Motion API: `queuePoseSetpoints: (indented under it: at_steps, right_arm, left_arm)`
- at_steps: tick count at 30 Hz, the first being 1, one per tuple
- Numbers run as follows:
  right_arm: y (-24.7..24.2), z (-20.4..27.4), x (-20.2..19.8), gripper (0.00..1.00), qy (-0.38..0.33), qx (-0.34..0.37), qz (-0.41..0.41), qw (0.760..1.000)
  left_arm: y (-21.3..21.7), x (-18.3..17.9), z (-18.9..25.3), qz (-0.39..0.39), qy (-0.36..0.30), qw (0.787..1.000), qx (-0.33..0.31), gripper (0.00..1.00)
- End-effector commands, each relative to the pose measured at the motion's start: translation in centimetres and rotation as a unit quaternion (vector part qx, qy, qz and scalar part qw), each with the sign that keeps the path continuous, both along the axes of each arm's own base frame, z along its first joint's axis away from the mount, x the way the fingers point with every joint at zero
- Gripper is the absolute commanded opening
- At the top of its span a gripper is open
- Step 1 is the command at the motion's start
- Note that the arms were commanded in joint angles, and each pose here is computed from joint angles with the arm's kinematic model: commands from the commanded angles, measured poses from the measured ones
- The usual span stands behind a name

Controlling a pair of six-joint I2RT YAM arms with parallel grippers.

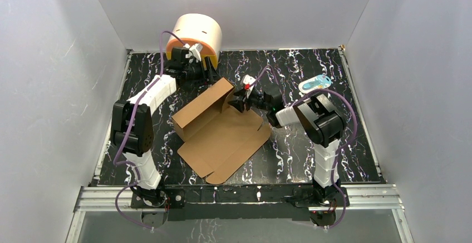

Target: Fold the paper box

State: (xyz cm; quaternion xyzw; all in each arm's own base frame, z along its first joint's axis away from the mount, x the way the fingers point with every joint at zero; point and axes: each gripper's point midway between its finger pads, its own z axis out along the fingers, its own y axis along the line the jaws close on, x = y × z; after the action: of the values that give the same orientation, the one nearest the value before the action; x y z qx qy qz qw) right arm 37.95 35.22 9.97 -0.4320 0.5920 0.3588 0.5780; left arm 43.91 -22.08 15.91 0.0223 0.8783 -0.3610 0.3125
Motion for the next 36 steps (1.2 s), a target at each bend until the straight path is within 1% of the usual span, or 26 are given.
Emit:
queuePoseSetpoints:
  at_steps: [1,4,7,14,16,20,25,30,36]
  right_arm:
    - [1.3,4.7,1.3,0.57,-0.066,0.048,0.016,0.997]
    - [1.8,5.5,1.4,0.56,-0.072,0.056,0.029,0.995]
    - [2.1,6.0,1.5,0.51,-0.071,0.060,0.034,0.995]
    - [1.8,7.6,1.1,0.43,-0.073,0.072,0.031,0.994]
    - [1.6,8.2,0.8,0.42,-0.075,0.074,0.030,0.994]
    - [0.9,9.1,-0.3,0.42,-0.063,0.076,0.026,0.995]
    - [-0.4,10.0,-1.7,0.49,-0.053,0.082,0.008,0.995]
    - [-1.1,9.6,-3.3,0.55,-0.047,0.074,0.000,0.996]
    - [-0.9,7.8,-4.3,0.57,-0.035,0.057,-0.011,0.998]
  left_arm:
    - [-0.8,-0.1,1.8,-0.021,-0.003,0.999,-0.024,0.60]
    - [-1.1,-0.1,1.3,-0.027,0.009,0.999,-0.028,0.60]
    - [-1.4,-0.2,1.1,-0.031,0.017,0.999,-0.037,0.60]
    - [-2.1,-0.8,1.3,-0.044,0.028,0.997,-0.064,0.60]
    - [-2.2,-1.2,1.3,-0.047,0.035,0.996,-0.072,0.60]
    - [-2.4,-1.9,1.2,-0.048,0.049,0.994,-0.084,0.60]
    - [-2.5,-3.0,0.6,-0.048,0.064,0.993,-0.088,0.60]
    - [-2.8,-4.2,-0.4,-0.051,0.080,0.992,-0.087,0.62]
    - [-3.1,-5.0,-2.5,-0.050,0.100,0.991,-0.072,0.63]
